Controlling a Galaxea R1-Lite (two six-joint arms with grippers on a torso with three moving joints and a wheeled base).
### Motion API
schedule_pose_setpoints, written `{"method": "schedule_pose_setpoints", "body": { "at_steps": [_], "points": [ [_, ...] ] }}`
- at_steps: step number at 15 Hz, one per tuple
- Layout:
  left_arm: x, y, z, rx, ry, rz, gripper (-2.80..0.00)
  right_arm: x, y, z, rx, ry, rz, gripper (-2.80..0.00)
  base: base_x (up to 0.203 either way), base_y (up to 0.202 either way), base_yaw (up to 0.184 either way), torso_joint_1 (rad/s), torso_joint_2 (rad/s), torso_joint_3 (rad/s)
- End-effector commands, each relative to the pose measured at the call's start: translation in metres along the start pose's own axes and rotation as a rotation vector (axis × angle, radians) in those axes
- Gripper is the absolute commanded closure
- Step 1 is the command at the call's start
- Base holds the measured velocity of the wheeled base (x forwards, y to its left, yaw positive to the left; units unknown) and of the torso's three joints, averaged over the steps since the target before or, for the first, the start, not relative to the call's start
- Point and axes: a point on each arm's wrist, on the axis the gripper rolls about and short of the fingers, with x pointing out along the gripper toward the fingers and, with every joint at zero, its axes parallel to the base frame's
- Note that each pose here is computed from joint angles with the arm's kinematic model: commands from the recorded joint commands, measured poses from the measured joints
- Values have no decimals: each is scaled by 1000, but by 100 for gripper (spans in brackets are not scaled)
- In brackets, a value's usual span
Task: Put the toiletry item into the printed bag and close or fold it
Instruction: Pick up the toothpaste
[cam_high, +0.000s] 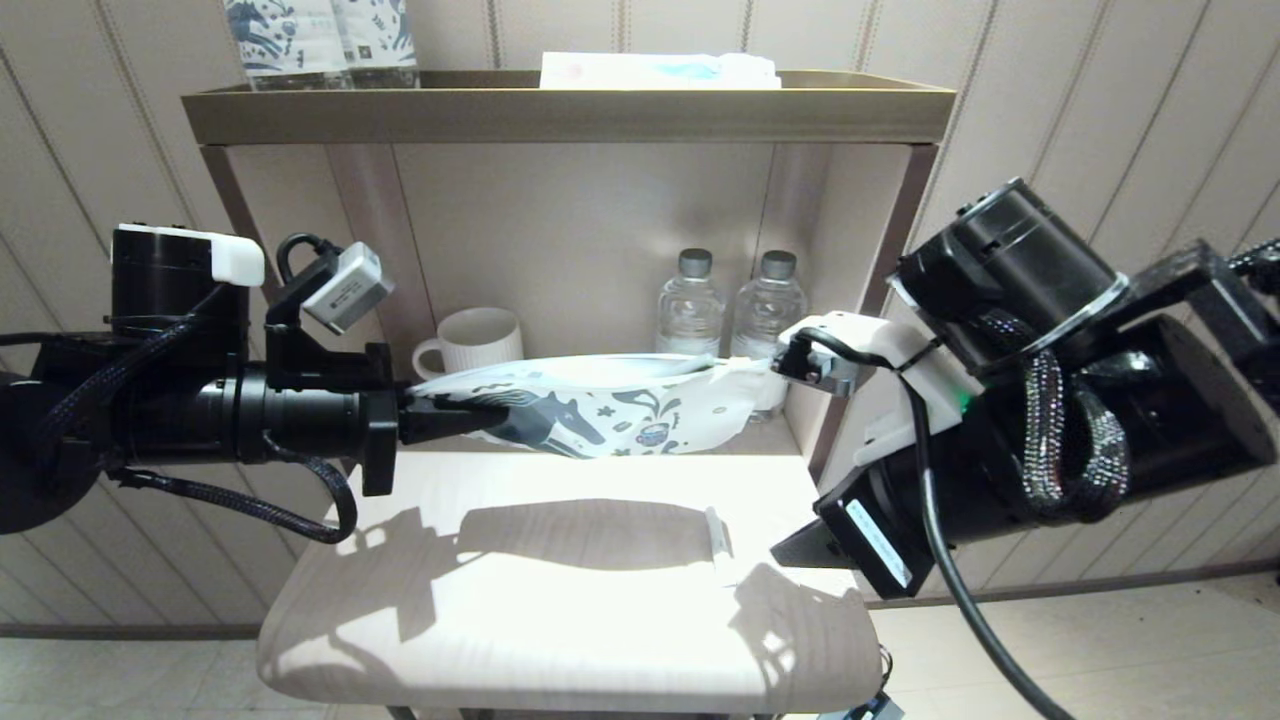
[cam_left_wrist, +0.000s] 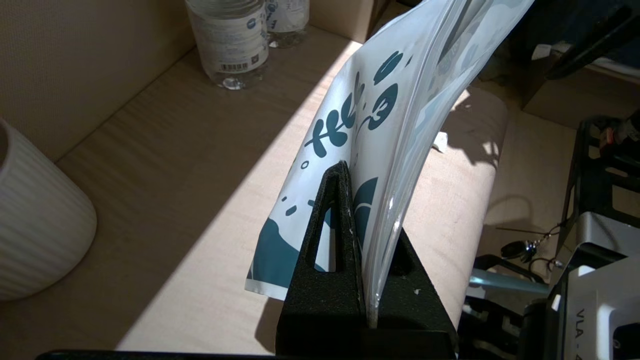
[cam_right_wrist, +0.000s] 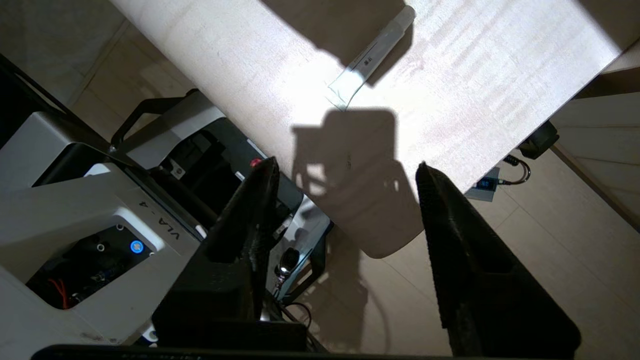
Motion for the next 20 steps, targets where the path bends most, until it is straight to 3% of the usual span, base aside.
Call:
{"method": "schedule_pose_setpoints", "body": {
  "at_steps": [1,3,6,20],
  "points": [
    [-1,-1,2,7,-7,-3,0,13,0,1,-1,35,0,-280,0,0,0,0,0,0],
    [-1,-1,2,7,-6,-1,0,26,0,2,-2,68,-16,-280,0,0,0,0,0,0],
    [-2,-1,2,8,-7,0,0,52,4,1,-19,135,-121,-280,0,0,0,0,0,0],
    [-1,-1,0,2,-2,-2,0,98,6,17,5,146,-135,-280,0,0,0,0,0,0]
  ]
}}
